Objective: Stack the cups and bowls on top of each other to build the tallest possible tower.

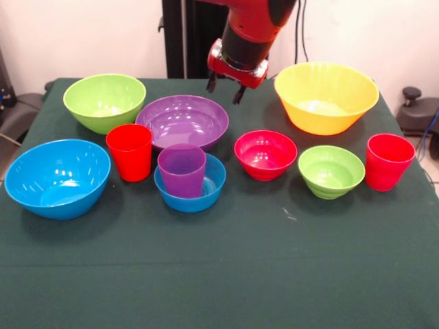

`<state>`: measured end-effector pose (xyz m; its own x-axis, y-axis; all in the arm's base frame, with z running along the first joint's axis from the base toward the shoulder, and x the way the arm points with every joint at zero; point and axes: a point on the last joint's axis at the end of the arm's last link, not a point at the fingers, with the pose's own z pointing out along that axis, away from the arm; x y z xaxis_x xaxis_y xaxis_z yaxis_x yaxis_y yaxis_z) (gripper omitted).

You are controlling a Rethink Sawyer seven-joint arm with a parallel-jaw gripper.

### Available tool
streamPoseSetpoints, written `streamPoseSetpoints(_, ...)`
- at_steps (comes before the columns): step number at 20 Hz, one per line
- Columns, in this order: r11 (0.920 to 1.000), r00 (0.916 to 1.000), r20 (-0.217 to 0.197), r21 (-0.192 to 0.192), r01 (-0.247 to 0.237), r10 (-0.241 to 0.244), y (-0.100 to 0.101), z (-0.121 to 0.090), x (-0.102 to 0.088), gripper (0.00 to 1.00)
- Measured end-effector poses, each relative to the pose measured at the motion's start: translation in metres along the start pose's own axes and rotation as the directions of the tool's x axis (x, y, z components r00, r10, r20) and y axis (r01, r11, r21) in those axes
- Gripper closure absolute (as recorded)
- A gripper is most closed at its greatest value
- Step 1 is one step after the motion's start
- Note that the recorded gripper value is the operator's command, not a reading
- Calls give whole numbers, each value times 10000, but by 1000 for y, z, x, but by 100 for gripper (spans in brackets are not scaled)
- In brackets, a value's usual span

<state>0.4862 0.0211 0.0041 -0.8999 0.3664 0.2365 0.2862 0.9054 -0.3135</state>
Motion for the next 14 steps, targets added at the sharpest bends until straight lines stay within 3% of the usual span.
streamPoseSetpoints(3,9999,9998,191,128,-10,7,-2,6,-2,0)
streamPoseSetpoints(8,9999,9953,969,117,-46,34,-7,16,-11,0)
streamPoseSetpoints(14,9992,9726,2323,-389,25,66,-1,13,-29,0)
